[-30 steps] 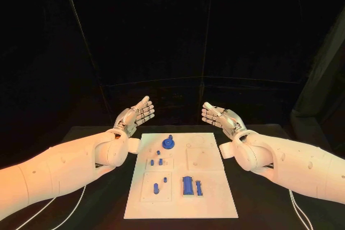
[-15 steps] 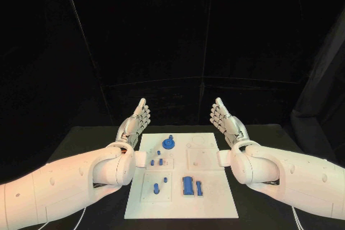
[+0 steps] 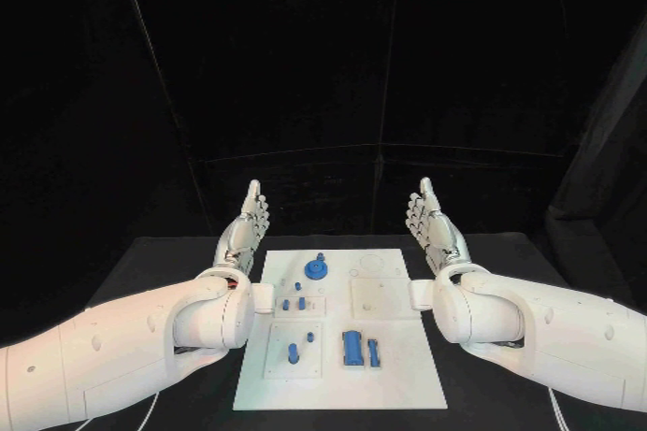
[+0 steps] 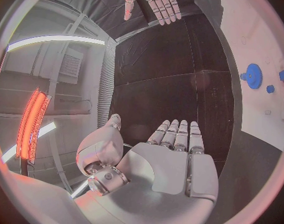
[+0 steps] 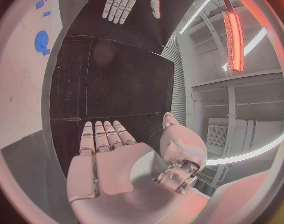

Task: Assemble the parts on the task board

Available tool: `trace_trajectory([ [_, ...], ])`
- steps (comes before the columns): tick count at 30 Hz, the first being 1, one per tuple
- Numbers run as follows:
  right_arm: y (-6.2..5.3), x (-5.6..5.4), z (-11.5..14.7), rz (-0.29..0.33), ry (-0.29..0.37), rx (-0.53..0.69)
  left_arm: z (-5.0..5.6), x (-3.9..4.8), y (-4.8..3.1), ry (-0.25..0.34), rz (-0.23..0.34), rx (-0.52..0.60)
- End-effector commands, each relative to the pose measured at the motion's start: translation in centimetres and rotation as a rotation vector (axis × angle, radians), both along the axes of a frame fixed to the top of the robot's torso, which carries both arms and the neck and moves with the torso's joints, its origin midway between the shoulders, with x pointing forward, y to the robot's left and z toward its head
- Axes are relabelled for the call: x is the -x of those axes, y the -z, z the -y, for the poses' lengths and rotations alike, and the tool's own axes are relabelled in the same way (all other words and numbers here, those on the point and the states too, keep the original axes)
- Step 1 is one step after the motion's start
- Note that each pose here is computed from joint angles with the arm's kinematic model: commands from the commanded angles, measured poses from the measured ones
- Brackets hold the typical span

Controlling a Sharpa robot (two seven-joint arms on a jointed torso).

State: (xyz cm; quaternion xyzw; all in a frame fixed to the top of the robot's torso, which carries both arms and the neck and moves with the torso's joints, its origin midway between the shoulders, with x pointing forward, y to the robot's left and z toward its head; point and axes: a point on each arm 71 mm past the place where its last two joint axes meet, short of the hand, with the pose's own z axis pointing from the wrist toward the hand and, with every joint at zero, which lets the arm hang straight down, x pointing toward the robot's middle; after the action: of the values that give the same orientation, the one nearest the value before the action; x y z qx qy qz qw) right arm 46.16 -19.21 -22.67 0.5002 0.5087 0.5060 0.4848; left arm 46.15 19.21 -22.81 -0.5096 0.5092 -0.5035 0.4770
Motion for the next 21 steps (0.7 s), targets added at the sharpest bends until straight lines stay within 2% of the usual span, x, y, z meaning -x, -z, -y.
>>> trace_trajectory([
  [1, -0.25, -0.01, 0.04, 0.017, 0.012, 0.003, -0.03, -0.03, -0.39, -0.009, 0.038, -0.017],
  [21, -0.25, -0.01, 0.04, 0.017, 0.012, 0.003, -0.03, -0.03, -0.39, -0.009, 0.038, -0.017],
])
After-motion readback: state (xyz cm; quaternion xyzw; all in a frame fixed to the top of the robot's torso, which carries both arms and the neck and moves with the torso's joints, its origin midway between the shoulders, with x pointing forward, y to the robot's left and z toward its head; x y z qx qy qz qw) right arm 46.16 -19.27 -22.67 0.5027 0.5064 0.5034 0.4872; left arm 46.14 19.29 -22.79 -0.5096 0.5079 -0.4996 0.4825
